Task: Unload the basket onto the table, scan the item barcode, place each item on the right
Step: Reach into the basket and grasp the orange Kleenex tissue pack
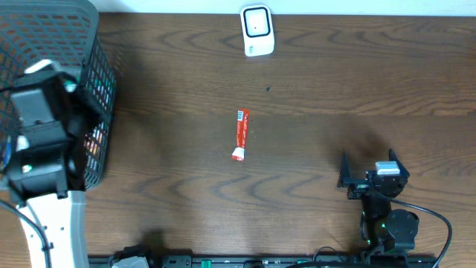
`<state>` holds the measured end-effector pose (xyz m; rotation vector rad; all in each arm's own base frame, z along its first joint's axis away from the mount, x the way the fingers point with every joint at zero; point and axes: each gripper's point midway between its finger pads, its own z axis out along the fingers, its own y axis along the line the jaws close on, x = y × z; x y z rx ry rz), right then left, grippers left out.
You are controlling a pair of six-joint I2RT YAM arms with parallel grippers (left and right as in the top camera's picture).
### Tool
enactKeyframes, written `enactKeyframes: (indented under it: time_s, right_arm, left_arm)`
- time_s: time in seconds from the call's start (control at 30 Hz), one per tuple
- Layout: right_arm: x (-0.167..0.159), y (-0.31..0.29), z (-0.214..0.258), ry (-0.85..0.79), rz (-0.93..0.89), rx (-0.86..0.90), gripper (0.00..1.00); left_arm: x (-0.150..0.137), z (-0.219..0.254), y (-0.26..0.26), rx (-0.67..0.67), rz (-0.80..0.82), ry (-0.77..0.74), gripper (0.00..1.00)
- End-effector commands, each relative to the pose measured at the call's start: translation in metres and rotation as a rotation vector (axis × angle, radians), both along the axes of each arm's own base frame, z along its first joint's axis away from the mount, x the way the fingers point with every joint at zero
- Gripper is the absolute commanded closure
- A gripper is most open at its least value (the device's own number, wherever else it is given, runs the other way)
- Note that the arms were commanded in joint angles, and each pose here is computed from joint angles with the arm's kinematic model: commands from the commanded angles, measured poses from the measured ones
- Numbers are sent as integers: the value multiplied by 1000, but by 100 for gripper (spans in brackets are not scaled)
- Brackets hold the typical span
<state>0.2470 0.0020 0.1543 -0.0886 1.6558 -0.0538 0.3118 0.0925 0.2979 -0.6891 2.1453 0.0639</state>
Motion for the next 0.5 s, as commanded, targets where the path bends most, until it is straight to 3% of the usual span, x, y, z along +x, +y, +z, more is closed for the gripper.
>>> enactKeyframes:
  time_s: [0.0,0.2,0.33,0.47]
  right_arm:
    - [0,-3,-2,6,-14,-10,1]
    - [0,-3,-2,6,-14,-10,1]
    - [0,-3,-2,6,-14,-10,1]
    - [0,-3,-2,6,-14,-10,1]
  left_arm:
    - [-8,36,26,37,83,-94,51]
    - [-19,48,64,54,205,-123,44]
    - [-18,23,88,29,265,-45,37]
    - [-12,-10,105,-7,296,58,23]
